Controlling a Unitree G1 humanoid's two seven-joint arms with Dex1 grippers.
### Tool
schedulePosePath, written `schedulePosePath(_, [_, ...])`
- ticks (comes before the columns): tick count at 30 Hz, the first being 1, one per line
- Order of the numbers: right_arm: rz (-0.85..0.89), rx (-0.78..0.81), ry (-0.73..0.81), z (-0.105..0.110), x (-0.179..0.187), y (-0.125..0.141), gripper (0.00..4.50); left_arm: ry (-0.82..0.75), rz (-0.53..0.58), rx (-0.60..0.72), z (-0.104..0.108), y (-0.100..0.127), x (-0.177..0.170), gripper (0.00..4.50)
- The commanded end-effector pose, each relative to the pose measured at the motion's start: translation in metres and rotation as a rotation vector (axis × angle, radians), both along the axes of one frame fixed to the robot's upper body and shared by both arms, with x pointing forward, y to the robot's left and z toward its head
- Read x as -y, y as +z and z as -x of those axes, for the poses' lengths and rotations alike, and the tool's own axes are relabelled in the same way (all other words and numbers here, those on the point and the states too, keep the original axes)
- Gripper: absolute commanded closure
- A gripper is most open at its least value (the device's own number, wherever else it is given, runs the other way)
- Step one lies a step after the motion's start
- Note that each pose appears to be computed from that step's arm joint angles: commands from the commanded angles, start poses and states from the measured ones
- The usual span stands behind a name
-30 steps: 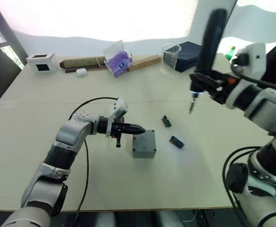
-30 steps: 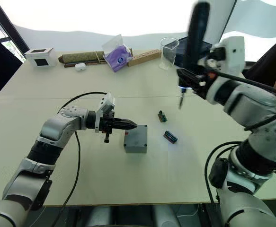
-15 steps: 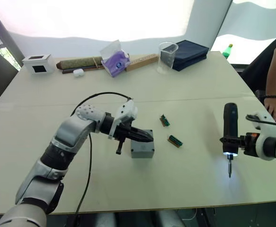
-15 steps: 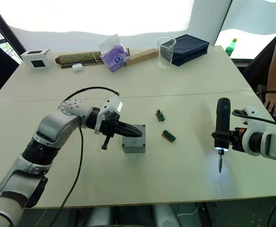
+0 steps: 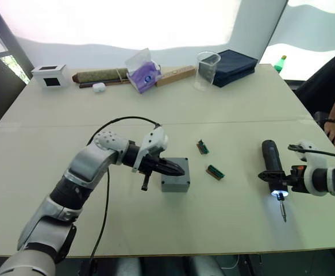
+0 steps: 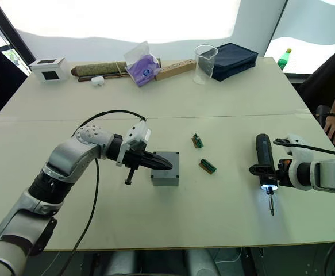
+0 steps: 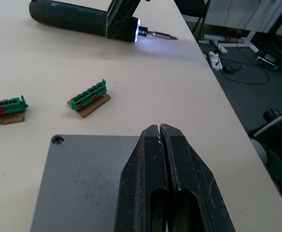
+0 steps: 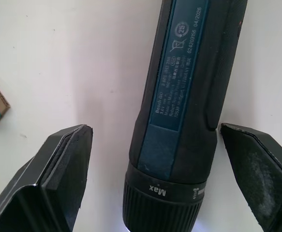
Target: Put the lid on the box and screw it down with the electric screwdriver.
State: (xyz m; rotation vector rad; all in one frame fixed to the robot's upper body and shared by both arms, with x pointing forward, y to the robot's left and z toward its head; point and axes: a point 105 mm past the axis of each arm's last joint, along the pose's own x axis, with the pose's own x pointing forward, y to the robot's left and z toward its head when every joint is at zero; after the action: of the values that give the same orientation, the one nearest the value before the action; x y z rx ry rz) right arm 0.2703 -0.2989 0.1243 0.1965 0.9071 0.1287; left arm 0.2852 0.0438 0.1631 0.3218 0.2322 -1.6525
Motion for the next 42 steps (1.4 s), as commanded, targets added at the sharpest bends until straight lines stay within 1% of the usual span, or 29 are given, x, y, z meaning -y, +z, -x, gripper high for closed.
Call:
schedulePosePath(1, [0.089,0.134,0.003,-0.008,0.007,0.035,0.02,0.038,0.004,0.051,-0.011,0.010,-0.007,4.50])
schedulePosePath(4, [0.174,0.242,0.073,-0.010,0.002,0.072,0.02,0.097,0.009,0.061,-0.024,0.017,-0.019,4.50])
schedulePosePath(7, [0.259,0.355,0.190,-0.010,-0.018,0.109,0.02,0.177,0.006,0.079,-0.042,0.024,-0.037,4.50])
schedulePosePath(8, [0.273,0.377,0.221,-0.009,-0.024,0.115,0.02,0.197,0.006,0.084,-0.047,0.025,-0.041,4.50])
schedulePosePath(10, [0.285,0.447,0.348,-0.009,-0.053,0.121,0.02,0.248,-0.003,0.092,-0.058,0.025,-0.050,4.50])
schedulePosePath(11, [0.281,0.468,0.417,-0.008,-0.068,0.118,0.02,0.267,-0.021,0.111,-0.062,0.022,-0.054,4.50])
schedulePosePath(12, [0.248,0.480,0.527,-0.003,-0.093,0.105,0.02,0.307,-0.055,0.167,-0.070,0.016,-0.059,4.50])
schedulePosePath(13, [0.210,0.479,0.618,0.003,-0.114,0.090,0.02,0.337,-0.077,0.195,-0.075,0.010,-0.063,4.50])
schedulePosePath(14, [0.184,0.486,0.687,0.009,-0.131,0.079,0.02,0.355,-0.086,0.198,-0.078,0.006,-0.065,4.50])
schedulePosePath(16, [0.195,0.494,0.804,0.021,-0.153,0.059,0.02,0.371,-0.083,0.181,-0.080,-0.004,-0.065,4.50])
schedulePosePath(19, [0.161,0.486,0.870,0.032,-0.170,0.034,0.02,0.394,-0.110,0.163,-0.079,-0.023,-0.065,4.50])
schedulePosePath(20, [0.137,0.472,0.884,0.035,-0.177,0.024,0.02,0.389,-0.133,0.149,-0.073,-0.034,-0.066,4.50])
schedulePosePath(22, [0.092,0.464,0.894,0.038,-0.188,0.010,0.02,0.363,-0.151,0.101,-0.058,-0.048,-0.064,4.50])
schedulePosePath(24, [0.061,0.471,0.883,0.035,-0.195,0.004,0.02,0.331,-0.146,0.065,-0.044,-0.052,-0.060,4.50])
schedulePosePath(26, [0.046,0.473,0.885,0.033,-0.200,-0.001,0.02,0.320,-0.137,0.046,-0.037,-0.053,-0.056,4.50])
schedulePosePath(29, [0.030,0.474,0.899,0.029,-0.209,-0.008,0.02,0.317,-0.124,0.042,-0.034,-0.053,-0.046,4.50])
schedulePosePath(31, [0.038,0.486,0.922,0.028,-0.213,-0.007,0.02,0.327,-0.097,0.052,-0.037,-0.050,-0.037,4.50])
schedulePosePath(34, [-0.005,0.493,0.953,0.033,-0.220,-0.002,0.02,0.328,-0.058,0.061,-0.039,-0.045,-0.027,4.50])
schedulePosePath(38, [-0.093,0.480,0.983,0.044,-0.229,0.002,0.02,0.328,-0.053,0.091,-0.048,-0.043,-0.020,4.50])
schedulePosePath(42, [-0.094,0.460,0.979,0.049,-0.224,0.003,0.02,0.354,-0.080,0.135,-0.063,-0.040,-0.026,4.50])
